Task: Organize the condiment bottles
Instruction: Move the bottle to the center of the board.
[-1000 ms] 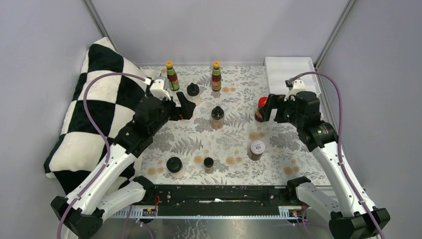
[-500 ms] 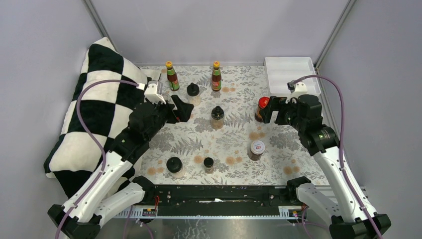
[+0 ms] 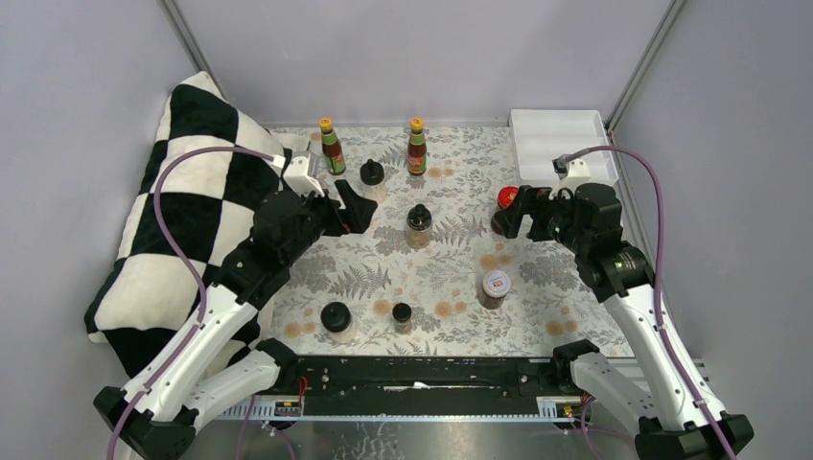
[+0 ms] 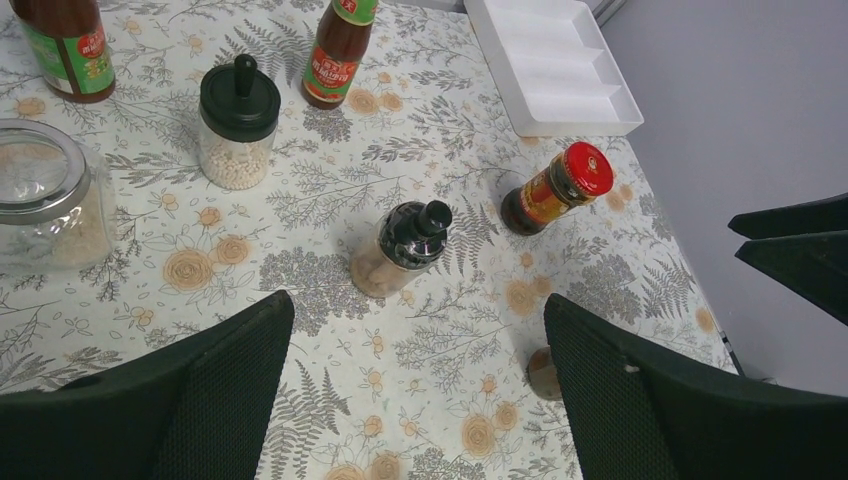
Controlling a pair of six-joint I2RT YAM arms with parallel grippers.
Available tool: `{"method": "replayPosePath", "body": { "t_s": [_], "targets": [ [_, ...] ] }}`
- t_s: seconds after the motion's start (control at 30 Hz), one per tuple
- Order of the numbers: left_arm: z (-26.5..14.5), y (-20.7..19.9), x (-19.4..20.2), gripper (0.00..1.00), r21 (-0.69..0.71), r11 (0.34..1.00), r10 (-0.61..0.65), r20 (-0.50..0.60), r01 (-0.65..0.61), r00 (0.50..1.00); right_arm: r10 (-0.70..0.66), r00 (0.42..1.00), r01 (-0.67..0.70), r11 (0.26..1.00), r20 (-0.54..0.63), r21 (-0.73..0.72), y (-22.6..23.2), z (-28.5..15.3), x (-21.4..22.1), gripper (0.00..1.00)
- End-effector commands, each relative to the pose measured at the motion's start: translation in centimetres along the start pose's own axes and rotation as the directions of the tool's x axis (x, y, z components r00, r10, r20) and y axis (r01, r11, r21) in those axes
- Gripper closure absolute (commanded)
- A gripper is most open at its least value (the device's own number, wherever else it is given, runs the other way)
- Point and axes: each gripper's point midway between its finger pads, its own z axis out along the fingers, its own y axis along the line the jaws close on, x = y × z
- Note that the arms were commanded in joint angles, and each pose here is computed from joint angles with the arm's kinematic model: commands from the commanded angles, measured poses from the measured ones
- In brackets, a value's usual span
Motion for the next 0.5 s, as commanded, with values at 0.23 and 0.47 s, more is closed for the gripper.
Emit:
{"method": "replayPosePath", "body": {
  "t_s": [0.23, 0.47],
  "targets": [
    [-0.2, -0.1, -1.9, 0.01, -0.006, 1.000, 0.002, 0.083, -0.002, 0.997, 0.003, 0.999, -0.009, 0.991, 0.047, 0.135, -2.2, 0.2, -1.5, 0.00],
    [3.9, 3.3, -0.7, 0.02, -0.069, 0.996, -0.052, -0.011, 0.051, 0.999, -0.022, 1.000, 0.020, 0.966, 0.005, 0.257, -4.3, 2.8, -3.1, 0.02]
  ]
}}
